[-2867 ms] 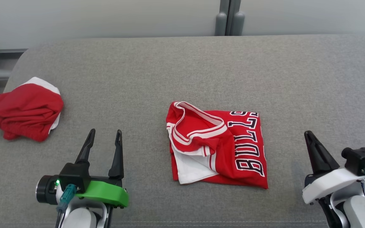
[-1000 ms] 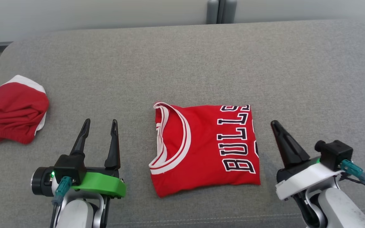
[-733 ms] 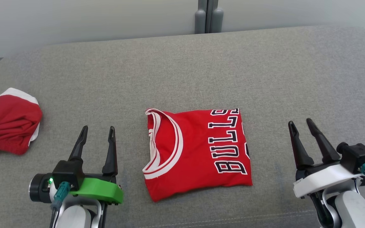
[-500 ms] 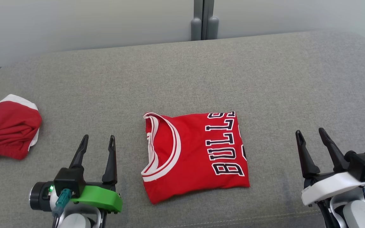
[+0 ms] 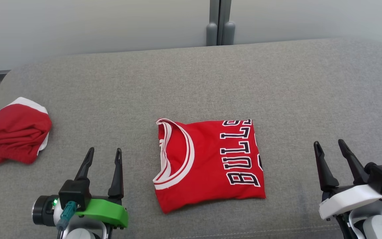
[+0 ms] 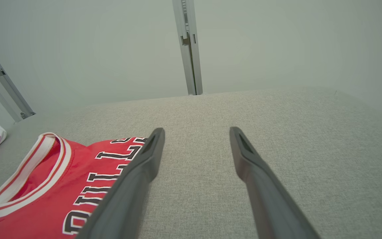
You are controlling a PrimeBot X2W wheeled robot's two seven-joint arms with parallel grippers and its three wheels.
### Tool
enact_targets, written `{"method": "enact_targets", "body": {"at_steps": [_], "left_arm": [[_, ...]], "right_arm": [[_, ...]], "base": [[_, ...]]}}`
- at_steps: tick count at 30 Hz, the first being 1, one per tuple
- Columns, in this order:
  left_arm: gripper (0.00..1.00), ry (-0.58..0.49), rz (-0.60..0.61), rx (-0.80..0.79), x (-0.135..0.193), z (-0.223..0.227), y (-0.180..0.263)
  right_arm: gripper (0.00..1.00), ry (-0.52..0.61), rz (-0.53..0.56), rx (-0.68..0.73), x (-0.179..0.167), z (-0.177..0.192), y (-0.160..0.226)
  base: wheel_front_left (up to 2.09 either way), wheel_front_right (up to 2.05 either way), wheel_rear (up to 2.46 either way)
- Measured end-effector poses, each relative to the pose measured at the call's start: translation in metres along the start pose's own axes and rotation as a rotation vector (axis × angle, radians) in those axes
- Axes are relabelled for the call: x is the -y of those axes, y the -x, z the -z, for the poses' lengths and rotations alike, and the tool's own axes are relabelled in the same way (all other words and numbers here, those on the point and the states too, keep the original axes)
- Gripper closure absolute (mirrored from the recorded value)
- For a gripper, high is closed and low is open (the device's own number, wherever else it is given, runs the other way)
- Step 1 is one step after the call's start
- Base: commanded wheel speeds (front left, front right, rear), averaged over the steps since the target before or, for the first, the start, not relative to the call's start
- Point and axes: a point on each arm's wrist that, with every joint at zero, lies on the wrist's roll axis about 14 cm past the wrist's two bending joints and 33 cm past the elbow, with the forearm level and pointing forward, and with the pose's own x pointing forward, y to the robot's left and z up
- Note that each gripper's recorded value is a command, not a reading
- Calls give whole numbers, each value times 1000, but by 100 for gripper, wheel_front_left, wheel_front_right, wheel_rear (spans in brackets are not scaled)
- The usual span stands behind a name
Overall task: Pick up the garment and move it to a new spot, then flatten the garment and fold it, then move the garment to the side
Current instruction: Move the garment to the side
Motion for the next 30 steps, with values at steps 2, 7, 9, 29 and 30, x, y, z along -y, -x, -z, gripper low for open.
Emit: {"method": "enact_targets", "body": {"at_steps": [2,7,9,29,30], "left_arm": [[0,-2,-5,4,-2,-1,2],[0,-4,-21,16,-7,-6,5],[0,-1,-26,26,-8,-9,5],[0,6,-125,-43,-35,12,15],[0,5,-131,-44,-36,13,15]], "right_arm": [[0,3,-10,-5,-2,0,-2],[0,17,-65,-96,-15,20,-10],[0,16,-101,-145,-24,32,-16],[100,-38,-316,-512,-95,150,-49],[100,-41,-319,-512,-96,151,-51]], "base": [[0,0,0],[0,0,0],[0,0,0],[0,0,0],[0,0,0]]}}
